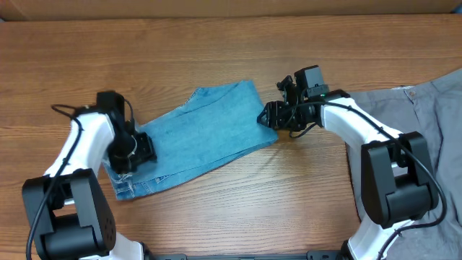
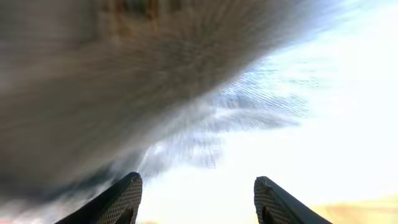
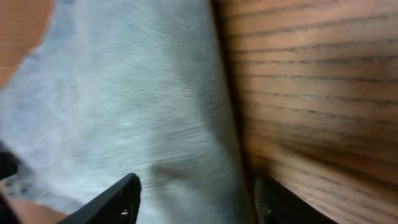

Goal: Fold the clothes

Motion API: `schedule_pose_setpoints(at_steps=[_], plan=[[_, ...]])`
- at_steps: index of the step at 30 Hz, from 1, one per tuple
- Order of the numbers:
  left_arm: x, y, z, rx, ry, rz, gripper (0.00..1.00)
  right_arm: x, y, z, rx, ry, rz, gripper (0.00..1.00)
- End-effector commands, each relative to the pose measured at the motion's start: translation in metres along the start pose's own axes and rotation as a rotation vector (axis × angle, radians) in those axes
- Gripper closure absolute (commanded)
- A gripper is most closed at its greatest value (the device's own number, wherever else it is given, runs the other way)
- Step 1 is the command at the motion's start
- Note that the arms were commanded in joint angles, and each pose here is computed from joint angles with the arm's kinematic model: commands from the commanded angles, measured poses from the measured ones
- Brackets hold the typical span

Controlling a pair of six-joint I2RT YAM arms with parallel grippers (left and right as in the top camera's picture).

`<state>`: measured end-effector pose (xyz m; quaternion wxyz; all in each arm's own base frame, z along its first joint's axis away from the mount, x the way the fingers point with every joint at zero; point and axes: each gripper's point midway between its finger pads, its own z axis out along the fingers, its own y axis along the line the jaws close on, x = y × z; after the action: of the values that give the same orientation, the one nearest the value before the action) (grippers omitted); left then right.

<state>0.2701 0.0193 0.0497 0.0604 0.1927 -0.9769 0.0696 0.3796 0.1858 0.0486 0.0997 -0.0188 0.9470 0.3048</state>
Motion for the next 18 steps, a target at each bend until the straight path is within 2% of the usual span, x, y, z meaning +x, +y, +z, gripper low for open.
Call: schedule_pose_setpoints(at_steps=[1, 3, 5, 10, 12, 15, 18], plan=[[-0.028, 0.001, -0.039, 0.003, -0.098, 0.023, 0.37, -0.032, 0.052, -0.049, -0.112, -0.110, -0.034, 0.45], [-0.035, 0.003, -0.057, 0.025, -0.129, -0.001, 0.33, -0.027, 0.070, -0.053, -0.155, -0.091, -0.019, 0.51], [-0.041, 0.009, -0.069, 0.043, -0.155, -0.028, 0.26, -0.018, 0.083, -0.048, -0.182, -0.055, -0.006, 0.53], [-0.040, 0.041, -0.070, 0.044, -0.143, -0.132, 0.08, 0.017, 0.090, -0.016, -0.100, 0.037, 0.001, 0.62], [-0.037, 0.058, -0.065, 0.057, -0.126, -0.192, 0.07, 0.029, 0.081, -0.001, -0.019, 0.050, 0.049, 0.66], [-0.034, 0.078, -0.057, 0.096, -0.118, -0.272, 0.04, 0.042, 0.065, 0.024, 0.085, 0.063, 0.086, 0.66], [-0.036, 0.088, -0.046, 0.178, -0.140, -0.279, 0.00, 0.052, 0.056, 0.051, 0.108, 0.096, 0.081, 0.66]])
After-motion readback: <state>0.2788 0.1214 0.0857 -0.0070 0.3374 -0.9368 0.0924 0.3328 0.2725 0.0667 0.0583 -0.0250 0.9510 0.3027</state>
